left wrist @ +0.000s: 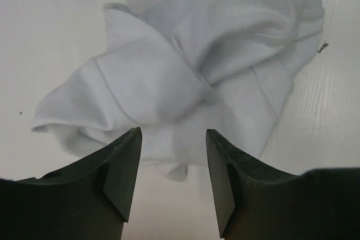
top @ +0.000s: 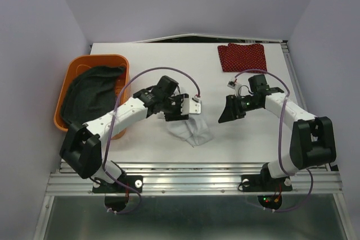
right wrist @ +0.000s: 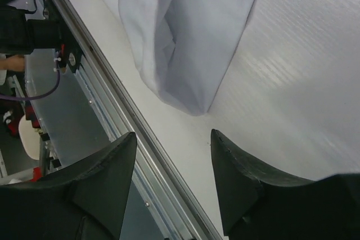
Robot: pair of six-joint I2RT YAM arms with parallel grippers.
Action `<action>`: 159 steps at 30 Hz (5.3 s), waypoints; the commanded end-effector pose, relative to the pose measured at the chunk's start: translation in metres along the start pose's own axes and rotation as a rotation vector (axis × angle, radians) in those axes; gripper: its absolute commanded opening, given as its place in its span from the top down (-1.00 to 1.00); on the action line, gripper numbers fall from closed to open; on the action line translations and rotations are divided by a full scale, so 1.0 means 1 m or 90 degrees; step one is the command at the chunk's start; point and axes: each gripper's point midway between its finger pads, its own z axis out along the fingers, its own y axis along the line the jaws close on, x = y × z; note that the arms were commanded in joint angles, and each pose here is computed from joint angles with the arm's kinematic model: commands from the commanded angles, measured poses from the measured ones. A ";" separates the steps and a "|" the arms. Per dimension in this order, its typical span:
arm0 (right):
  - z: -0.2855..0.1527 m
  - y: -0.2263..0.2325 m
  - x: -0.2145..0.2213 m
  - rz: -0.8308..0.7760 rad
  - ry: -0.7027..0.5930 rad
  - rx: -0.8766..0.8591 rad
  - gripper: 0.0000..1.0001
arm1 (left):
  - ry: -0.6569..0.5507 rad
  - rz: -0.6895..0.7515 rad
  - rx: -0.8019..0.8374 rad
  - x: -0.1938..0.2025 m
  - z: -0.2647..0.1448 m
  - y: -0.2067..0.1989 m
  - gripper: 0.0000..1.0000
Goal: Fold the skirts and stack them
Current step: Flatten the skirt out
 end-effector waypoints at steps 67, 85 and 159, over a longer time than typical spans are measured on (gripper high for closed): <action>0.093 -0.012 0.055 0.059 0.174 -0.040 0.17 | -0.022 0.243 -0.046 -0.026 0.059 0.000 0.06; 0.096 -0.017 0.062 0.085 0.187 -0.032 0.19 | -0.036 0.128 -0.116 -0.044 0.031 0.041 1.00; 0.126 0.025 -0.011 0.008 0.066 -0.099 0.12 | -0.101 -0.176 0.057 -0.002 0.019 -0.035 1.00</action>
